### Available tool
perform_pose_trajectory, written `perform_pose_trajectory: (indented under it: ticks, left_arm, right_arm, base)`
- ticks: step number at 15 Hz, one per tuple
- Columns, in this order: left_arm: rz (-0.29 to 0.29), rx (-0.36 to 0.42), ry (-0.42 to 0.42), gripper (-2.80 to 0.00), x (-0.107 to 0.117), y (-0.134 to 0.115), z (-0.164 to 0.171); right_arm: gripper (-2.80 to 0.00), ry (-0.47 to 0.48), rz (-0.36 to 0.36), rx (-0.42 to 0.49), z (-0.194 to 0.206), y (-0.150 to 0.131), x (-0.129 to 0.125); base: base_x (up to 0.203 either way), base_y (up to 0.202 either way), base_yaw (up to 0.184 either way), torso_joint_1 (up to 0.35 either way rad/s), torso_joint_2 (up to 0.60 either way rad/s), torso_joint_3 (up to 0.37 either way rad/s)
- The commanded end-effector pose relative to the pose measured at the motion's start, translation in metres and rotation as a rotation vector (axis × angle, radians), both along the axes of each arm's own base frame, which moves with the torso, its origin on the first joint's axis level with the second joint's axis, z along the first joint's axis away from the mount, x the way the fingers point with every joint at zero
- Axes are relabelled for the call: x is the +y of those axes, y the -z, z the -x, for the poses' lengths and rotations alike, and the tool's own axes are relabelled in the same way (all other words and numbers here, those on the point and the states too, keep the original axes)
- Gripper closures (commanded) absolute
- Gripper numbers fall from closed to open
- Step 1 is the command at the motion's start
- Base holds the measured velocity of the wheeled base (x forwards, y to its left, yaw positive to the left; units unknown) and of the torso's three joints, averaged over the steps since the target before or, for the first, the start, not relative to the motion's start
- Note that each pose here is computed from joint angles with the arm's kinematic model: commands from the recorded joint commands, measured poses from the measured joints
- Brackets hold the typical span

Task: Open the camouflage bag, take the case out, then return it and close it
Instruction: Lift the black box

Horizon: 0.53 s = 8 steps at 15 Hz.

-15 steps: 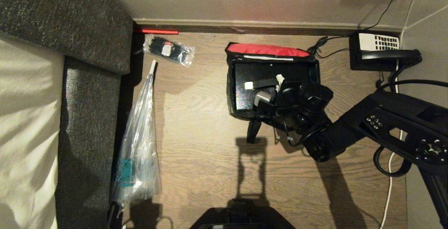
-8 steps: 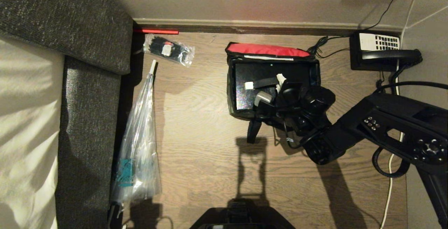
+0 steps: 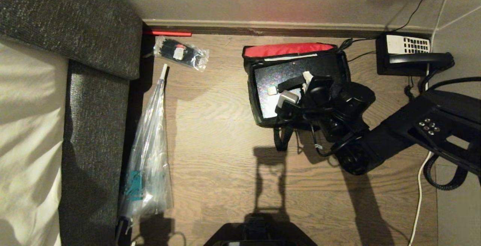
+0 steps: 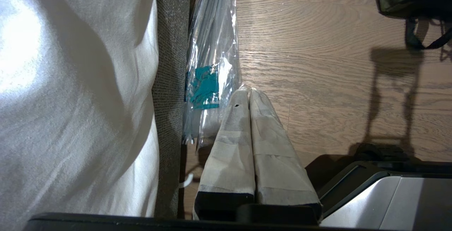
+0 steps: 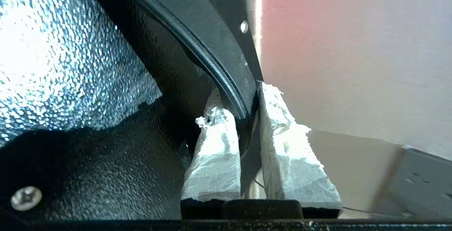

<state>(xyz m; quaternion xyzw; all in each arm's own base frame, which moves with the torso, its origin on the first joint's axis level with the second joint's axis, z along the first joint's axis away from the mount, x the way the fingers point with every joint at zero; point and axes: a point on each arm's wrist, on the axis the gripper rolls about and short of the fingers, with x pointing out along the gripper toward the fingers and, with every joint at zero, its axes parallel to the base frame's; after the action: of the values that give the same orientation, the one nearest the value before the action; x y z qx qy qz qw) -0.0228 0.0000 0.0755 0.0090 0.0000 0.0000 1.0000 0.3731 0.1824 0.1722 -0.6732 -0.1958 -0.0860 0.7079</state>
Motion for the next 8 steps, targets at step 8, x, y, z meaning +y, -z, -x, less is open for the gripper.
perform_pose_trajectory:
  ticks: [8]
  left_arm:
    - [0.0,0.0,0.0,0.0,0.0,0.0,0.0]
  right_arm:
    - [0.0,0.002,-0.026,-0.053,0.044,-0.039,0.007]
  base:
    - [0.0,0.0,0.0,0.0,0.0,0.0]
